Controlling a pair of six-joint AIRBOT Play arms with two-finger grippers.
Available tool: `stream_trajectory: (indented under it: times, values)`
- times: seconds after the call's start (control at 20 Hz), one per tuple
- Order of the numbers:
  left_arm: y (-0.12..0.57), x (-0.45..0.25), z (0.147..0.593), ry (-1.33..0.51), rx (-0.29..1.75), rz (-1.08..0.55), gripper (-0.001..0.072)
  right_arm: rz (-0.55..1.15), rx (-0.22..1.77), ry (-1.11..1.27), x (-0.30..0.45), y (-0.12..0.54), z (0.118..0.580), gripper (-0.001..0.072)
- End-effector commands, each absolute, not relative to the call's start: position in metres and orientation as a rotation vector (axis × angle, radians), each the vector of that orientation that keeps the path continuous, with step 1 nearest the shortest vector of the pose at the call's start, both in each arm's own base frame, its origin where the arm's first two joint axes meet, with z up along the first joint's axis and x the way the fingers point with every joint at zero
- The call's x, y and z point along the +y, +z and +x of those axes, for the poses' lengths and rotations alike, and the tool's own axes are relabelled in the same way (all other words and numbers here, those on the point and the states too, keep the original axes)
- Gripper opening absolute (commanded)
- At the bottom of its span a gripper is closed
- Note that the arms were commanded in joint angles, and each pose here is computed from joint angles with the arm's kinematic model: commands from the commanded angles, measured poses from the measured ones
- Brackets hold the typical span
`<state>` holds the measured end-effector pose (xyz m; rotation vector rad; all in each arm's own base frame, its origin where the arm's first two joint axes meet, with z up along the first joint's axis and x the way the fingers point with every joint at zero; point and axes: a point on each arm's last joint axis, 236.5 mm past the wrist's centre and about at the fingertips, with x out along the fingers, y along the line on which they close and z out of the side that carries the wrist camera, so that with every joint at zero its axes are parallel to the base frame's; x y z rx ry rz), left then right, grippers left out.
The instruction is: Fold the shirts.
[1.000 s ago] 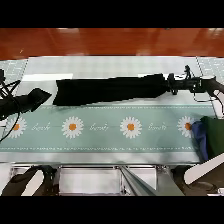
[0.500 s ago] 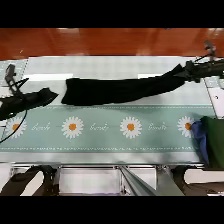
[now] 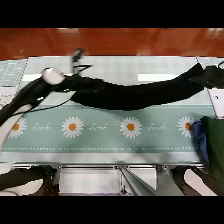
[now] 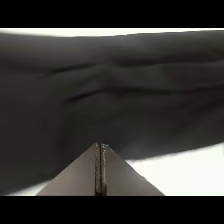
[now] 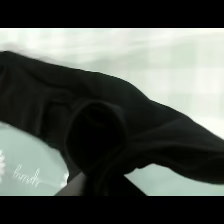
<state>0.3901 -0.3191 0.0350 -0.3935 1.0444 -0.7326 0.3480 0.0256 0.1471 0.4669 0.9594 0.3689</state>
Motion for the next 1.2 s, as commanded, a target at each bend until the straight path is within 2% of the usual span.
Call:
stream_trajectory:
  times: [0.0, 0.2, 0.4, 0.55, 0.7, 0.8, 0.9, 1.0, 1.15]
  values:
    - [0.012, -0.423, 0.367, -0.902, 1.172, -0.327, 0.0015, 0.460, 0.891, 0.405, 0.048, 0.172, 0.314, 0.0026]
    - [-0.028, -0.496, 0.304, -1.036, 1.377, -0.251, 0.0015, 0.435, 0.843, 0.422, 0.060, 0.193, 0.292, 0.0027]
    - [-0.051, -0.535, 0.237, -1.139, 1.490, -0.159, 0.0016, 0.448, 0.812, 0.460, 0.072, 0.202, 0.295, 0.0027]
    - [-0.039, -0.526, 0.253, -1.126, 1.472, -0.180, 0.0016, 0.440, 0.810, 0.498, 0.087, 0.204, 0.296, 0.0027]
    - [-0.003, -0.473, 0.314, -1.059, 1.434, -0.252, 0.0016, 0.460, 0.838, 0.555, 0.111, 0.198, 0.304, 0.0027]
    - [0.026, -0.413, 0.361, -0.950, 1.357, -0.313, 0.0016, 0.488, 0.868, 0.647, 0.145, 0.190, 0.316, 0.0027]
    - [0.049, -0.345, 0.386, -0.823, 1.279, -0.353, 0.0016, 0.516, 0.895, 0.730, 0.186, 0.176, 0.330, 0.0027]
    - [0.068, -0.281, 0.385, -0.727, 1.199, -0.389, 0.0016, 0.536, 0.933, 0.804, 0.231, 0.155, 0.346, 0.0027]
    - [0.079, -0.205, 0.361, -0.584, 1.100, -0.464, 0.0016, 0.524, 1.013, 0.866, 0.294, 0.115, 0.372, 0.0027]
